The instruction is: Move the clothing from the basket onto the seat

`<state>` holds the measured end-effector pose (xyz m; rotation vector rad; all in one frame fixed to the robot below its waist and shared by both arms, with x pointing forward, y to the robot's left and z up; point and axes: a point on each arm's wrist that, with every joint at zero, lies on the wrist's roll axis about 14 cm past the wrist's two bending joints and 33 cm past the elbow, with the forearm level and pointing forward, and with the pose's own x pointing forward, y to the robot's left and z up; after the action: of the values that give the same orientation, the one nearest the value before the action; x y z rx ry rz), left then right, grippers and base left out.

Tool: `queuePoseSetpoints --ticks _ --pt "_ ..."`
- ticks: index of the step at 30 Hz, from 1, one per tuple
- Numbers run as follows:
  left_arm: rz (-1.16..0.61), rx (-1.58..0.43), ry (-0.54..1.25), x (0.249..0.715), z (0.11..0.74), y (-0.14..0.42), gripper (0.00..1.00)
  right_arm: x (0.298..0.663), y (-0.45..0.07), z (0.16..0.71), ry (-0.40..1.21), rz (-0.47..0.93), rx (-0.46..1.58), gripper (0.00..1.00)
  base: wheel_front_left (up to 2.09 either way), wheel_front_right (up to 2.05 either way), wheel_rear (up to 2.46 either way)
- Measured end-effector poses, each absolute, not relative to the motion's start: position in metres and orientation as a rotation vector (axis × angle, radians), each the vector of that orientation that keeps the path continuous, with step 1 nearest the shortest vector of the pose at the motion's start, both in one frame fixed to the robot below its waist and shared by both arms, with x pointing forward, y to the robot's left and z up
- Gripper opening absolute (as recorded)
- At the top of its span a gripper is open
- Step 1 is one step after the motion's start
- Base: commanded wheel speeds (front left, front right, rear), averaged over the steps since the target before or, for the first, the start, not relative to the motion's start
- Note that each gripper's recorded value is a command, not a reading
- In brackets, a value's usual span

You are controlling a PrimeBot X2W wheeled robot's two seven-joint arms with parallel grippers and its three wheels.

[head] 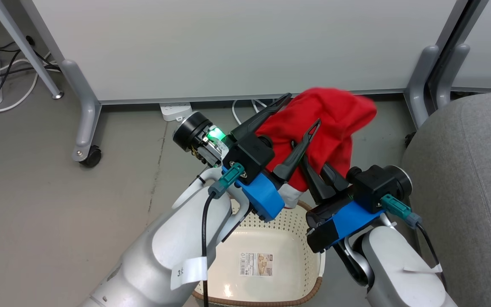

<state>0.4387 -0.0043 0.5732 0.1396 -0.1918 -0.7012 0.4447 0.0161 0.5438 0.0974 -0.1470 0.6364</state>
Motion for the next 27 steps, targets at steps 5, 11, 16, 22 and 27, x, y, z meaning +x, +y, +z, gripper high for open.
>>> queuePoseSetpoints --ticks 5,11,16,22,27 --pt "-0.702 0.140 -0.191 0.440 0.572 -0.005 1.00 0.445 0.015 0.542 -0.144 0.634 0.095 0.00 0.00 0.00 0.00" --pt "-0.714 0.136 -0.187 0.442 0.569 -0.010 1.00 0.451 0.002 0.538 -0.135 0.594 0.093 0.00 0.00 0.00 0.00" --pt "-0.740 0.131 -0.177 0.444 0.563 -0.019 1.00 0.457 -0.017 0.535 -0.131 0.538 0.096 0.00 0.00 0.00 0.00" --pt "-0.797 0.118 -0.156 0.447 0.550 -0.038 1.00 0.468 -0.051 0.529 -0.126 0.439 0.092 0.00 0.00 0.00 0.00" --pt "-0.846 0.100 -0.142 0.452 0.540 -0.056 1.00 0.478 -0.087 0.527 -0.130 0.340 0.084 0.00 0.00 0.00 0.00"
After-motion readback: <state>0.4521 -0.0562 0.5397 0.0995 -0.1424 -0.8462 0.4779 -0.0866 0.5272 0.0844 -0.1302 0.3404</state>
